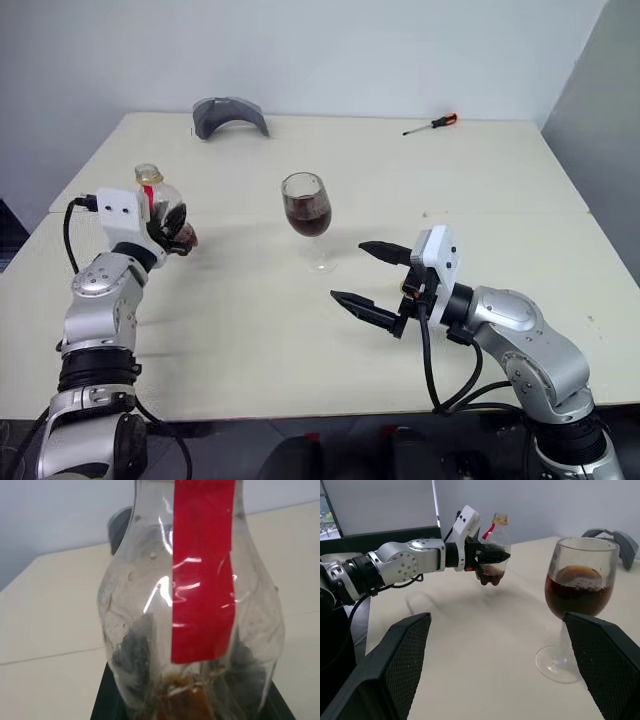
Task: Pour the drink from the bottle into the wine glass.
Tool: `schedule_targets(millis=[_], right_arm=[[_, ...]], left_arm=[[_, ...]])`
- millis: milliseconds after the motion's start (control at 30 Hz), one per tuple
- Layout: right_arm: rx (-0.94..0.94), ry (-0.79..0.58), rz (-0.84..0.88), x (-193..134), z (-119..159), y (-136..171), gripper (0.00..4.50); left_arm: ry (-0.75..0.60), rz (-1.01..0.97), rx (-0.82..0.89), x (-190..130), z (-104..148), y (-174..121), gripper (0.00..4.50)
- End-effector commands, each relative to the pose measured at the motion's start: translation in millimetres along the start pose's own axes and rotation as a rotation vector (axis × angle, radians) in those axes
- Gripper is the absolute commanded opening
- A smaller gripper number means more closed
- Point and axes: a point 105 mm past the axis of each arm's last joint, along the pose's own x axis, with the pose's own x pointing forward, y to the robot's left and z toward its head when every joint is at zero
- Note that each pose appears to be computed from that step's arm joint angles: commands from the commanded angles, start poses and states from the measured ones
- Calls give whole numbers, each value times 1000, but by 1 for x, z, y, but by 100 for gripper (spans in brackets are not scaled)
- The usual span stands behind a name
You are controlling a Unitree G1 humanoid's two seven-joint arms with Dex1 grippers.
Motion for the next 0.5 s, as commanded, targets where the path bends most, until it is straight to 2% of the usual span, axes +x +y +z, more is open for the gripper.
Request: schedule_targets(millis=[33,500], right_arm=[[-52,-18,18,-1,7,3,450],[-72,-34,17,8,7,-1,450]], left_arm=[[-64,40,5,-1,12,12,105],[-66,-132,-117,15,-1,-32,105]])
